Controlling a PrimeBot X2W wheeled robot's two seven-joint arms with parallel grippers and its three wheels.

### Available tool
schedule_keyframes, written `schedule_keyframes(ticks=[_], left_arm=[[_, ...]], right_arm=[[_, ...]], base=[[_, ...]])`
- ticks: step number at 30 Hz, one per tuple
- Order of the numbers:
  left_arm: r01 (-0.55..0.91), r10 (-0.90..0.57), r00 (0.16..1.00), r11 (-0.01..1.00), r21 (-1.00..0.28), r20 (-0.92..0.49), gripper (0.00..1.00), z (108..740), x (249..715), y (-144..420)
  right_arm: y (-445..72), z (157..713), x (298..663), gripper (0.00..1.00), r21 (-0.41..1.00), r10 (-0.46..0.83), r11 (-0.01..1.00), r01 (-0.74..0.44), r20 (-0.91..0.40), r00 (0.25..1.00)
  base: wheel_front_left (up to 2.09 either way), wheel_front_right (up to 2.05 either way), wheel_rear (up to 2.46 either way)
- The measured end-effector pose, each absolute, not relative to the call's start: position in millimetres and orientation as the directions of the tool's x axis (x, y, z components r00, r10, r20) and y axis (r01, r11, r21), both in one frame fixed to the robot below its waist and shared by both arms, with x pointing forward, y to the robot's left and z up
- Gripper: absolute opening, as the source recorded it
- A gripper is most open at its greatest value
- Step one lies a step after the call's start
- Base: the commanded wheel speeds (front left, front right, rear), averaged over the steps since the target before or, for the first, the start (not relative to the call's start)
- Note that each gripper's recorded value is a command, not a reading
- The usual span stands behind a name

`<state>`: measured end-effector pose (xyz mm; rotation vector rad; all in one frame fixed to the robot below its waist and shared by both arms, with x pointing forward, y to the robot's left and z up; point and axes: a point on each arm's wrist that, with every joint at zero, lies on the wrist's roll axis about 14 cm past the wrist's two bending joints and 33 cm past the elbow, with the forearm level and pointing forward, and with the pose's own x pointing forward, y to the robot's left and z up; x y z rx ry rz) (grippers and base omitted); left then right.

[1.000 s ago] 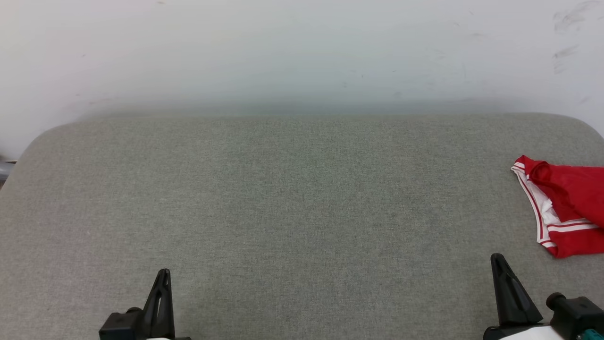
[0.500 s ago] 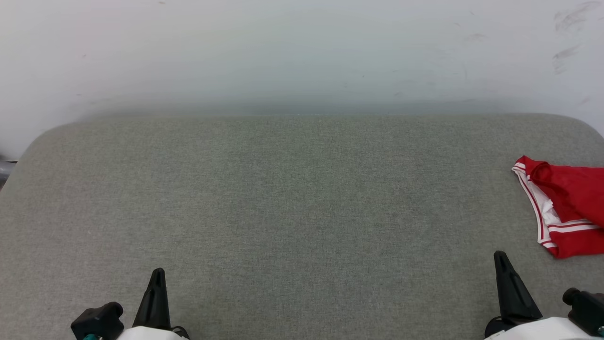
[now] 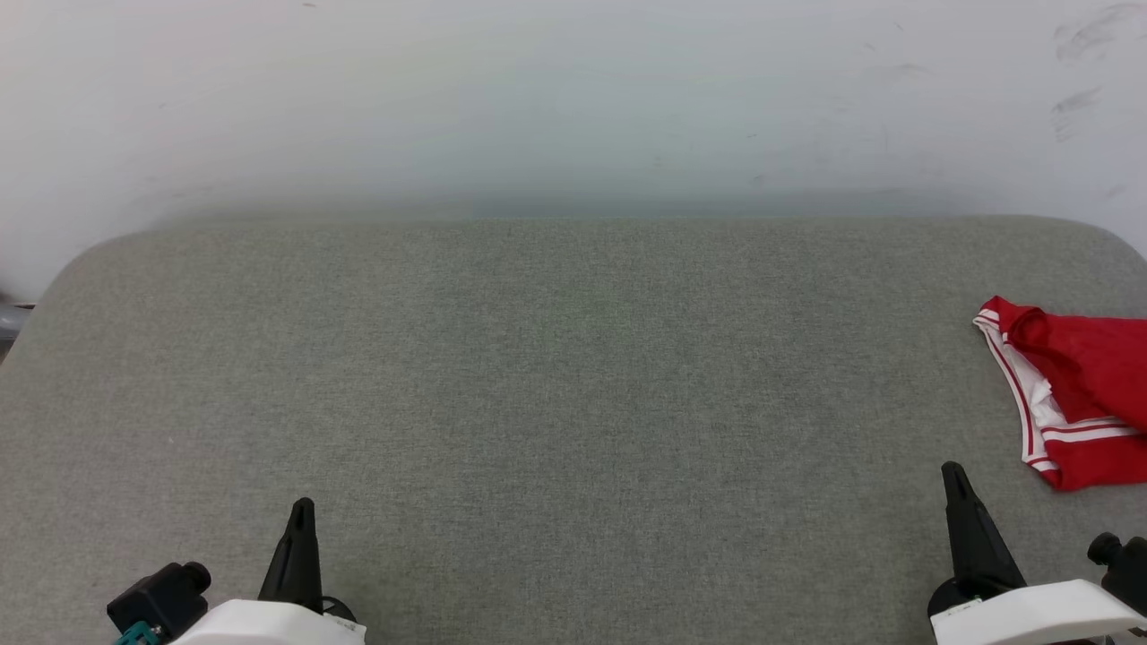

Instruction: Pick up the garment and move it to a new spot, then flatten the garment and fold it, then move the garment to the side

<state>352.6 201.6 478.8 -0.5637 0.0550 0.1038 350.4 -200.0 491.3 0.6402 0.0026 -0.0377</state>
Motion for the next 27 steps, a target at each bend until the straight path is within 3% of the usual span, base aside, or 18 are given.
schedule_keyframes(ticks=[27], left_arm=[[-0.122, 0.061, 0.992, 0.583, -0.803, -0.106, 0.0, 479.8, 365.1, 202.1]], right_arm=[[-202.2, 492.5, 364.5, 0.0, 0.833, -0.037, 0.55, 0.05, -0.036, 0.999]], base=[[0.0, 0.0, 0.0]])
